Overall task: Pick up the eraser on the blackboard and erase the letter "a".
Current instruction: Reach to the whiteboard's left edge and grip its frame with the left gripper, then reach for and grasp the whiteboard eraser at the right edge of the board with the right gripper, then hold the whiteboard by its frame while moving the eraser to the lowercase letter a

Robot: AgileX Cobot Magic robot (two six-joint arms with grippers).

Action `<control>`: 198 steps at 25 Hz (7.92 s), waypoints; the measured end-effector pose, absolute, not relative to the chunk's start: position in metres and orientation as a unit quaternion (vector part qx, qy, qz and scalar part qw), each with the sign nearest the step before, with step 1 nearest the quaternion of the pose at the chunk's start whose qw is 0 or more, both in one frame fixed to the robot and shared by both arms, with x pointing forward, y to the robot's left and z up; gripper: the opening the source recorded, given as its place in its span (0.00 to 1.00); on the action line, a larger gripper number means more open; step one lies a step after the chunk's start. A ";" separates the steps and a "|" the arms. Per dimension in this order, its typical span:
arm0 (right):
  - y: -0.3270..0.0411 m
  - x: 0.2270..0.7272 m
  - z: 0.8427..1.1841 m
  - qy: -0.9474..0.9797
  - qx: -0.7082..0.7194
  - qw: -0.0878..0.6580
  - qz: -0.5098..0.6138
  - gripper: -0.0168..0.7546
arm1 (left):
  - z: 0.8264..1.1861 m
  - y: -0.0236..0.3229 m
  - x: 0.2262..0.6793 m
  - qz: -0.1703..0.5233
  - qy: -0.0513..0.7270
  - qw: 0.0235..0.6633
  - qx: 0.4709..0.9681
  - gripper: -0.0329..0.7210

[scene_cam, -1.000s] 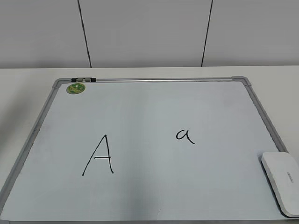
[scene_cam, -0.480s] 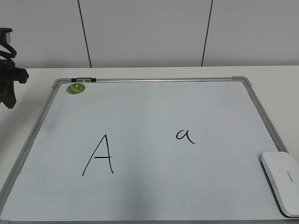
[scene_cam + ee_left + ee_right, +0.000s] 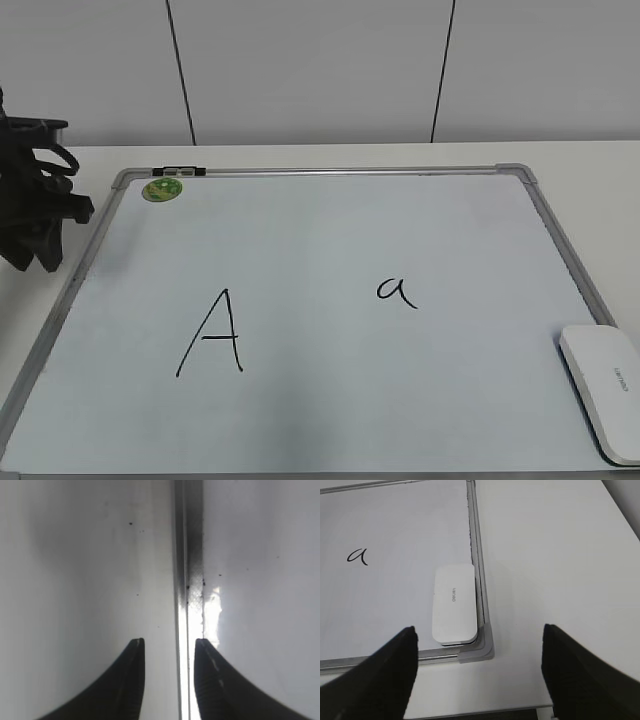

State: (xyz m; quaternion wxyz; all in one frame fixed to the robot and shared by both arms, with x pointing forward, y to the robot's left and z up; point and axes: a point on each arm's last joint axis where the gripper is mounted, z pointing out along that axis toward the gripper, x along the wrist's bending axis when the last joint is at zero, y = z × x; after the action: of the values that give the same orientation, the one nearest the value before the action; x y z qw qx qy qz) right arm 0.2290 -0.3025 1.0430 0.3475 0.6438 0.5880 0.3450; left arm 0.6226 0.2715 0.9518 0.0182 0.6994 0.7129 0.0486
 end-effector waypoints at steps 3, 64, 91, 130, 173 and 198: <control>-0.303 0.229 1.043 0.588 0.644 0.347 0.345 0.76 | 0.943 0.271 0.625 0.045 0.713 0.015 0.700 0.36; -0.297 0.263 1.047 0.624 0.679 0.256 0.289 0.76 | 0.904 0.268 0.636 0.020 0.722 0.013 0.691 0.10; -0.288 0.442 0.999 0.705 0.701 0.022 0.102 0.88 | 0.904 0.267 0.636 0.018 0.723 0.014 0.690 0.10; -0.280 0.489 0.946 0.709 0.703 0.036 0.037 0.87 | 0.904 0.267 0.636 0.014 0.727 0.017 0.686 0.10; -0.277 0.500 0.920 0.697 0.716 0.017 0.036 0.71 | 0.904 0.267 0.636 0.014 0.727 0.017 0.686 0.10; -0.181 0.635 0.958 0.768 0.638 -0.040 0.019 0.70 | 0.904 0.267 0.636 0.011 0.729 0.018 0.685 0.10</control>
State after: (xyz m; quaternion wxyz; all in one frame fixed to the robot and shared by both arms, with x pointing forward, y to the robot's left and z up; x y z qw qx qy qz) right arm 0.6349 -0.1814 0.9580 -0.0403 0.6384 0.7684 0.0195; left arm 0.6360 0.2669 0.9040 0.0182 0.6847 0.7285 0.0110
